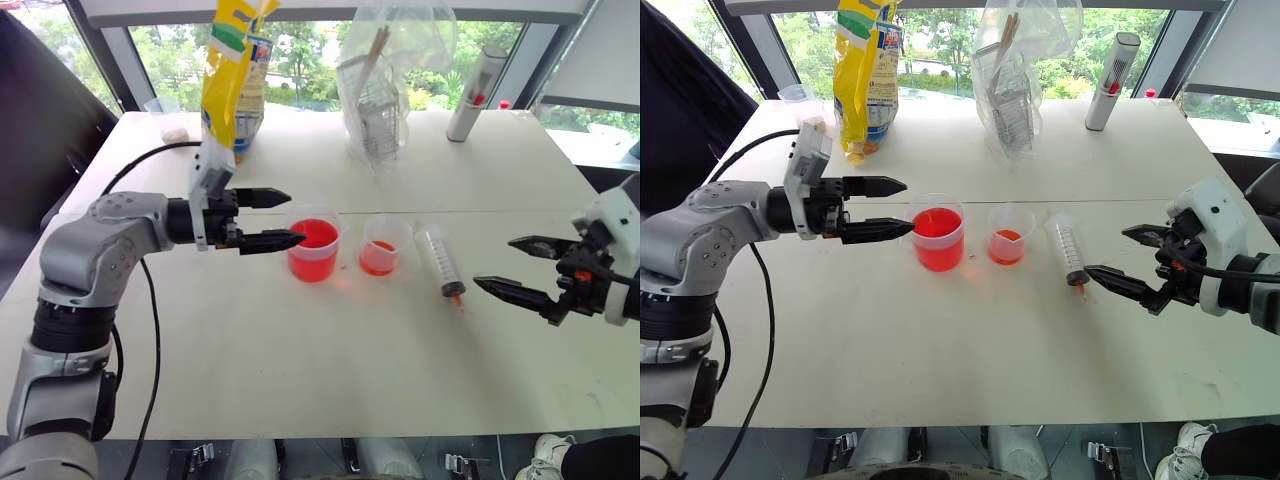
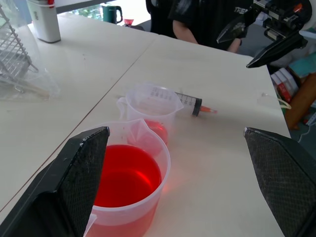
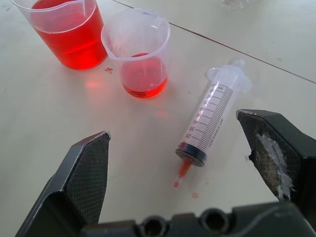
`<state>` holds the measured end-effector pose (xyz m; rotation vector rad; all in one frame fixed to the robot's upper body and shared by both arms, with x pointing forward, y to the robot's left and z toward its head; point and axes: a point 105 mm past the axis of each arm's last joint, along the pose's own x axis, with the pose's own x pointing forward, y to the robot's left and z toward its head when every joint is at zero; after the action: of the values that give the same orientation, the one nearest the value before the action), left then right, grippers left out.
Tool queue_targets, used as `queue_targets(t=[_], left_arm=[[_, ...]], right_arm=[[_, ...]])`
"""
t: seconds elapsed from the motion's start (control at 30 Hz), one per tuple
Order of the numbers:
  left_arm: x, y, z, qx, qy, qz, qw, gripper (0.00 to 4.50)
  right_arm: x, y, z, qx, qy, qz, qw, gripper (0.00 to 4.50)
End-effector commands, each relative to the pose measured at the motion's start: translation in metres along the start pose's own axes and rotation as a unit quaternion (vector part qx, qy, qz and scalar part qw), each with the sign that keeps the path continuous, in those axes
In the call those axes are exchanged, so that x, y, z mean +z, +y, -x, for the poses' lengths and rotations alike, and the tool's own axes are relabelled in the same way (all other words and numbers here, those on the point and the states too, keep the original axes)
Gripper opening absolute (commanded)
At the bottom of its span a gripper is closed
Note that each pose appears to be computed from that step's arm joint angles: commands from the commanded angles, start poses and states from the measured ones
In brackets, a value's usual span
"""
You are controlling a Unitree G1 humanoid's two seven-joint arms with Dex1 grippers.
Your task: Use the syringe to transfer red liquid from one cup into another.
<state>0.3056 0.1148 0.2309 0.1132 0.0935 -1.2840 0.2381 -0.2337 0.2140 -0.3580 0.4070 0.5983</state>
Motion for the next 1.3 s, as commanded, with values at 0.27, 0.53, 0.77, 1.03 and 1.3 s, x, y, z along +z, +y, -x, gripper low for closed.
queue_targets(t=[0.27,0.53,0.77,1.03,1.3], left_arm=[[0.019,-0.002,0.001,-0.016,-0.026,-0.012,0.999,4.5],[0.02,0.0,-0.002,-0.03,-0.018,-0.021,0.999,4.5],[0.024,0.003,-0.006,-0.046,-0.012,-0.034,0.998,4.5],[0.035,0.011,-0.015,-0.059,-0.023,-0.05,0.997,4.5],[0.037,0.012,-0.029,-0.079,-0.033,-0.059,0.995,4.5]], right_arm=[[-0.001,0.0,0.007,-0.015,0.001,0.003,1.0,4.48],[-0.002,0.006,0.008,-0.024,0.006,0.001,1.0,4.48],[0.0,0.009,0.005,-0.027,0.013,-0.005,1.0,4.48],[0.008,0.002,-0.014,-0.032,0.035,-0.032,0.998,4.48],[0.003,-0.034,-0.063,-0.065,0.118,-0.143,0.98,4.48]])
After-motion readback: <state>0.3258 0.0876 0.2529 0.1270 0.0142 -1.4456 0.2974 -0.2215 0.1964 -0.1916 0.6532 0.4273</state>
